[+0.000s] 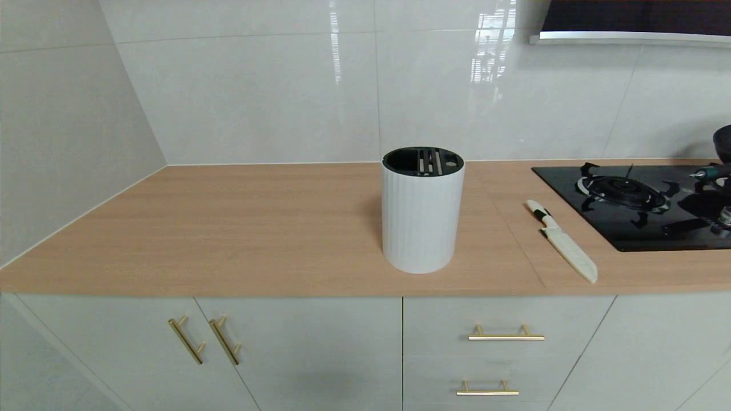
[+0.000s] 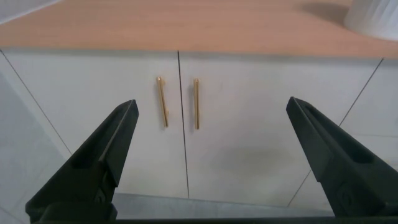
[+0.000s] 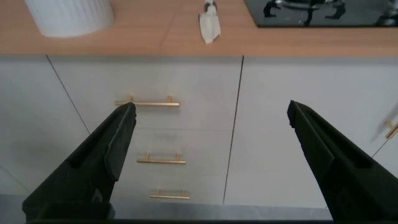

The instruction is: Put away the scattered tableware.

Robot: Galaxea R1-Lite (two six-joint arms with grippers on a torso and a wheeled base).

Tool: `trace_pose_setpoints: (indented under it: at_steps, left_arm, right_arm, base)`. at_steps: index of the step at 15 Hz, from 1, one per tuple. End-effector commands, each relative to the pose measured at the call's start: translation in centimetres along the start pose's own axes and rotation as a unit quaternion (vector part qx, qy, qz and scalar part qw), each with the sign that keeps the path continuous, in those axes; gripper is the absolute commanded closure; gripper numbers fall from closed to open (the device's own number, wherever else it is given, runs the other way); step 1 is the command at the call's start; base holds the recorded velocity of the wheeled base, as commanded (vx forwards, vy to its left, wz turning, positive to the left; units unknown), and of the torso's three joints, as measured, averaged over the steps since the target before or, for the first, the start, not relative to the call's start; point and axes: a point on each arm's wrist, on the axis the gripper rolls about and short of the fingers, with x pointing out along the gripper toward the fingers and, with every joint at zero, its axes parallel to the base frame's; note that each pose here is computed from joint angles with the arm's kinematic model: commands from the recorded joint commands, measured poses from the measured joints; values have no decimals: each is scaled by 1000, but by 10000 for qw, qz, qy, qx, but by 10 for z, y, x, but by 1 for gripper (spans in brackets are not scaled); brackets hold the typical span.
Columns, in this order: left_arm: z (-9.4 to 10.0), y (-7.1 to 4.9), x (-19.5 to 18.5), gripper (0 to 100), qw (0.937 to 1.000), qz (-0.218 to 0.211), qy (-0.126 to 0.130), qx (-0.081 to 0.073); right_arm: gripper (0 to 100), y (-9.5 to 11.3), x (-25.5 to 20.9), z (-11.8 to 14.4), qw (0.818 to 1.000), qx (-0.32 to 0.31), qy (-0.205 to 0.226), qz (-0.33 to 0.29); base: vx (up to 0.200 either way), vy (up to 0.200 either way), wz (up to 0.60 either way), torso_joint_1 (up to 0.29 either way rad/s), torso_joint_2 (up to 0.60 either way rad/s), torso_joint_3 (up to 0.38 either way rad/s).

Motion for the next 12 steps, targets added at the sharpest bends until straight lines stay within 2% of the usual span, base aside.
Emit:
trace_pose_setpoints:
  at_steps: [1,12]
  left_arm:
    - [0,0,0,0,10000,4,-3,-4]
    - [0,0,0,0,10000,4,-3,-4]
  right_arm:
    - [0,0,0,0,10000,0,10,2]
    - [0,0,0,0,10000,0,10,2]
  base:
    - [0,0,0,222,-525,-305]
    - [0,0,0,248,-564,-317]
